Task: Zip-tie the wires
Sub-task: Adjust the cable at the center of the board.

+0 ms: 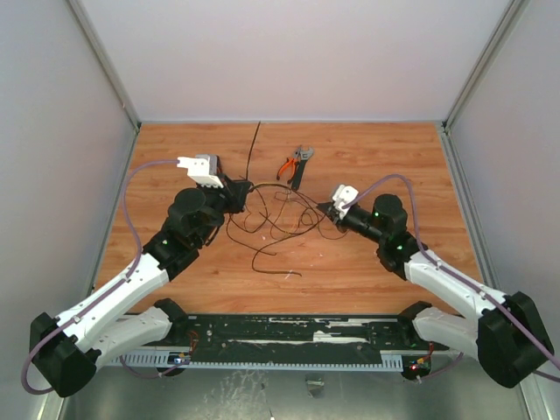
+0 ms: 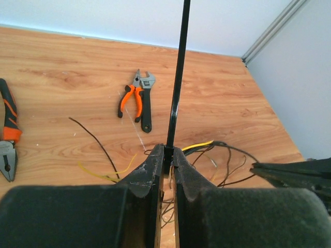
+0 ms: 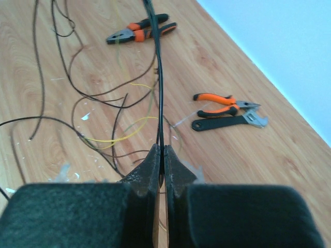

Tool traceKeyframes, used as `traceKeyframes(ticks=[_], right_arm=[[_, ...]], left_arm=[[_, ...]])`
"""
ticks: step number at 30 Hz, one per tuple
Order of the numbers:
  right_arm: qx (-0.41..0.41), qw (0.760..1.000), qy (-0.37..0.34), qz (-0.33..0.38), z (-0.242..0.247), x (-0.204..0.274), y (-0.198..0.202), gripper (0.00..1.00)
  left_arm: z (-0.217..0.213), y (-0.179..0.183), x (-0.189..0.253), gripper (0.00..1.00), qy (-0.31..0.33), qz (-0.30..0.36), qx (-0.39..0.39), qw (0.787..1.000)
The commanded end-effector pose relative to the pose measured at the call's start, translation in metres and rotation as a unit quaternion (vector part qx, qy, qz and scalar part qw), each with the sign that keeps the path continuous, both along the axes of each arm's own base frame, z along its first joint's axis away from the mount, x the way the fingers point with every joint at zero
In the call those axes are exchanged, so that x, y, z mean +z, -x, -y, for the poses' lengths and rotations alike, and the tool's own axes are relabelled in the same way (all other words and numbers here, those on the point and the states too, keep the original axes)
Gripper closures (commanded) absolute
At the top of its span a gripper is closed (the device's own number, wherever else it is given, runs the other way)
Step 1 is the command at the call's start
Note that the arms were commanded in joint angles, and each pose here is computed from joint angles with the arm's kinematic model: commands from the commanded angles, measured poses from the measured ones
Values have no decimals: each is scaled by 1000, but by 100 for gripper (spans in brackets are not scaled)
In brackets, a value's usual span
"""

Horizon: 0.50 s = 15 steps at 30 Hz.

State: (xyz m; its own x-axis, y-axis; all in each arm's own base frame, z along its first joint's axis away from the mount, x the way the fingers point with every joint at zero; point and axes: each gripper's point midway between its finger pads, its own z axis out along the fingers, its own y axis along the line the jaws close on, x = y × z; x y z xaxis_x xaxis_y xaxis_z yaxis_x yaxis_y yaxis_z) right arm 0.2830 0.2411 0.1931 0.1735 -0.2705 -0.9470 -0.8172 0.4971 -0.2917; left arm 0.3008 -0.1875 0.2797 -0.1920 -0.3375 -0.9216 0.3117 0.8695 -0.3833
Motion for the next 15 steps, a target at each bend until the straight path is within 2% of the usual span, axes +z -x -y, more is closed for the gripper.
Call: traceKeyframes(ticks=[1, 6, 12, 15], right_arm=[[-73, 997, -23, 10, 30, 13, -13, 100], [-91, 995, -31, 11, 42, 21, -18, 100], [-88, 996, -31, 5, 42, 20, -18, 100], [-95, 995, -28, 4, 44, 19, -19, 100]], left_arm=[[-8, -6, 18, 100, 9, 22, 18, 1000], [-7, -9, 22, 100, 8, 28, 17, 999], [-6, -24, 49, 100, -18, 50, 22, 998], [1, -29, 37, 100, -15, 38, 14, 999]])
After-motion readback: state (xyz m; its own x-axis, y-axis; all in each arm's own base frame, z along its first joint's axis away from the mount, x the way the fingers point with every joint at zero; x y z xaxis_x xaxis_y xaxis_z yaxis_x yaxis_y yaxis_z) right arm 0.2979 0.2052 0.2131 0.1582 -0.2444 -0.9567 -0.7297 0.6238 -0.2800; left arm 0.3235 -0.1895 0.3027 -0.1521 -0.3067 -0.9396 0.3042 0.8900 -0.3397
